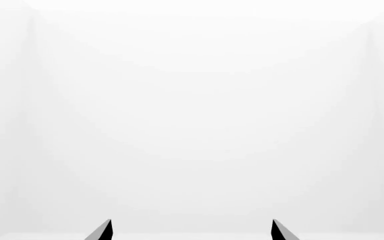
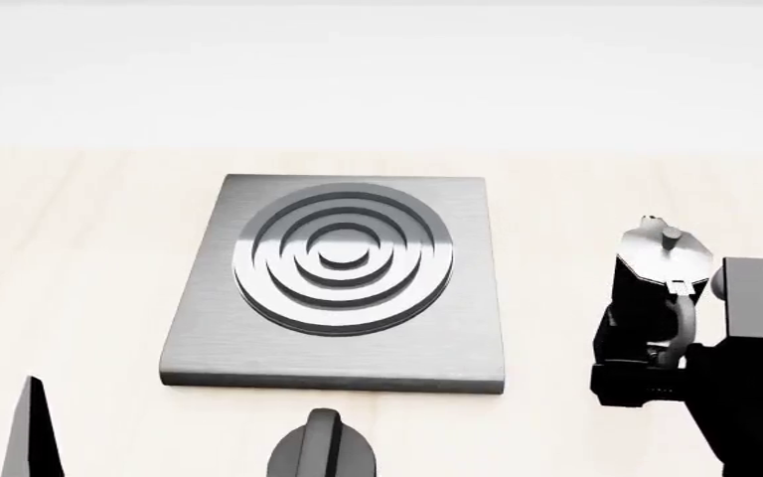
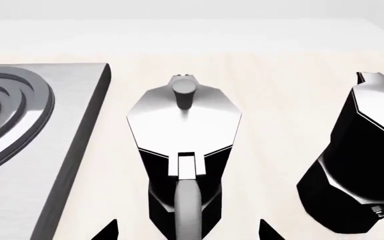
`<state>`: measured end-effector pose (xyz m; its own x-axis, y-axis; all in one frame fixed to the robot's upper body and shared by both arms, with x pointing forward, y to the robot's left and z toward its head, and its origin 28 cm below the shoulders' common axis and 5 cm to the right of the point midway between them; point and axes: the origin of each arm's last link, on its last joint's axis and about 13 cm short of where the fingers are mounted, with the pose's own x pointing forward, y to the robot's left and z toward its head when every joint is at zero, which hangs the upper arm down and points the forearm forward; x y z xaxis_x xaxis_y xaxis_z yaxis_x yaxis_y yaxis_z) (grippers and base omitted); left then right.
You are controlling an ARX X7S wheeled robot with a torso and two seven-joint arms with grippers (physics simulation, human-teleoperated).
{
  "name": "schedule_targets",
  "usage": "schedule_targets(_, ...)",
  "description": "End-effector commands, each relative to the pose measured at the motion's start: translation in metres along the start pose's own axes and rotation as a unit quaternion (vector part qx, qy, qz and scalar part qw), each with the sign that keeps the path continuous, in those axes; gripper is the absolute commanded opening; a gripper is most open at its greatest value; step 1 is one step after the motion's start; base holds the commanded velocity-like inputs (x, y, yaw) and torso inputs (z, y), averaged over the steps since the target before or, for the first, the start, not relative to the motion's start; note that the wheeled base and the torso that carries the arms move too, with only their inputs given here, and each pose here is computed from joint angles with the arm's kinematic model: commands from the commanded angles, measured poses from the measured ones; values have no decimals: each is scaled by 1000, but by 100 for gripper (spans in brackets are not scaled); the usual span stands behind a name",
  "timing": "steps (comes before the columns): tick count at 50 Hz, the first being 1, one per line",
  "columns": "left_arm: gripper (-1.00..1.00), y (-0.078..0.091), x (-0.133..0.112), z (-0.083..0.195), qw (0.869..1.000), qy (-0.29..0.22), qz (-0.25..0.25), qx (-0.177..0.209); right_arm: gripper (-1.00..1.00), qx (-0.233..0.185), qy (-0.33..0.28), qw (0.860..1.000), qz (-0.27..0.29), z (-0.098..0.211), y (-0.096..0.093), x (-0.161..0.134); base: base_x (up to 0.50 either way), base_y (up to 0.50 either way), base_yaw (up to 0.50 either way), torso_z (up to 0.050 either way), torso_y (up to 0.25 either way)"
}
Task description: Put both moka pots on the stove.
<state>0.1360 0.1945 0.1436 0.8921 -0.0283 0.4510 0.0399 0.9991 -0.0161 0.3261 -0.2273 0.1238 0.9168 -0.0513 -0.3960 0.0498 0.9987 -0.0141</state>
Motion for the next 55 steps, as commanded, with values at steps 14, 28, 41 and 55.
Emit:
schedule_targets(14, 100, -1, 0, -1, 1000, 1, 0, 0, -100, 7, 0, 1000, -3, -6, 0, 6, 0, 0, 0, 0, 0)
schedule_targets(28, 100, -1, 0, -2, 1000, 2, -1, 0, -100, 3, -21, 1000, -1, 4, 5, 0, 0, 0, 0, 0, 0)
schedule_targets(41, 100, -1, 0, -1, 1000, 2, -1, 0, -100, -37, -129, 991, -4, 40, 21, -16, 0, 0, 0, 0, 2)
schedule_targets(55, 100, -1, 0, -2, 1000, 8, -5, 0, -100, -73, -189, 978, 44, 70, 50, -35, 0, 0, 0, 0, 1)
